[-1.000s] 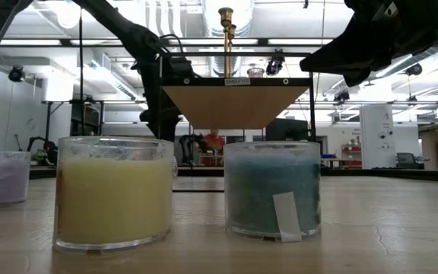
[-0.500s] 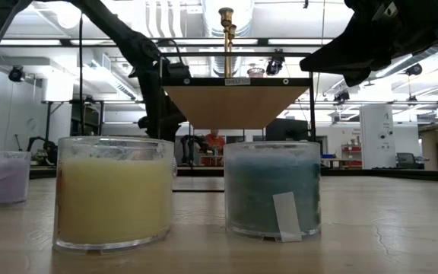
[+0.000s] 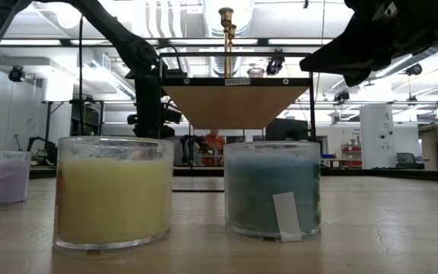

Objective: Pick & Place candle stick holders
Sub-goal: Put the purple glass candle holder on the shelf

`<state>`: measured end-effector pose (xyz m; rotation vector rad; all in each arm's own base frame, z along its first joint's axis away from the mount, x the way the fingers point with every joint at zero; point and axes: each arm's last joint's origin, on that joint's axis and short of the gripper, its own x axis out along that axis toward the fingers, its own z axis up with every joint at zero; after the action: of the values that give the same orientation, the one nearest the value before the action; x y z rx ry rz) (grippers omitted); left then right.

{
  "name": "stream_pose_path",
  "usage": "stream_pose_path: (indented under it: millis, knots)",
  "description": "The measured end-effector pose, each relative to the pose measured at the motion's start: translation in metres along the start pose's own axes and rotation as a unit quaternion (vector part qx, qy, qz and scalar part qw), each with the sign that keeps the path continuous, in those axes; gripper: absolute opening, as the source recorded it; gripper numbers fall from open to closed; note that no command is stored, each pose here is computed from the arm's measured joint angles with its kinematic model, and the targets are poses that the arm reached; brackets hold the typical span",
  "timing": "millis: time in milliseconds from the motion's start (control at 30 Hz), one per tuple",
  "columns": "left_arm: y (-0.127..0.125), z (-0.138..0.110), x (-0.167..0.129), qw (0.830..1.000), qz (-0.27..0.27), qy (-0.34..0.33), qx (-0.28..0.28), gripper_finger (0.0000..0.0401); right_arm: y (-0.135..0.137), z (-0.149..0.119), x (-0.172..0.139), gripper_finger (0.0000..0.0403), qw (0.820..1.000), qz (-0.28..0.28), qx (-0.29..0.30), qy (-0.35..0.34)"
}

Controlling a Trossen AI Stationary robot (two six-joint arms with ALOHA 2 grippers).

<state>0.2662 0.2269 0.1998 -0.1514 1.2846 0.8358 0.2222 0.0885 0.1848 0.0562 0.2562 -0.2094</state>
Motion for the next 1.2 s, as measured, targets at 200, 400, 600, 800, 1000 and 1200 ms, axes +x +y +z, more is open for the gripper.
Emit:
stream_pose_path:
  millis: [200,400,600,800,1000,1200]
  knots:
    - [0.0013,-0.0003,0.0001,1.000,0.026,0.002,0.001,0.0146,0.0002,0.0007,0.0000,0.0008,1.000,0.001,0.002,-0.003]
    - [0.0028,-0.0009,0.0004,0.999,0.048,0.006,0.010,0.0122,0.0003,0.0015,0.0000,0.0008,1.000,0.001,0.001,-0.007]
    - [0.0019,-0.0037,0.0024,0.998,0.052,0.013,0.020,0.0108,0.0004,0.0015,0.0000,0.0008,1.000,0.001,0.001,-0.007]
    - [0.0026,-0.0058,0.0031,0.997,0.067,0.024,0.030,0.0108,0.0005,0.0015,-0.0001,0.0008,1.000,0.002,0.000,-0.007]
    - [0.0038,-0.0082,0.0036,0.996,0.076,0.037,0.039,0.0108,0.0004,0.0015,-0.0001,0.0008,1.000,0.001,0.000,-0.007]
    - [0.0034,-0.0083,0.0036,0.996,0.069,0.038,0.039,0.0103,0.0004,0.0015,-0.0001,0.0008,1.000,0.002,-0.001,-0.007]
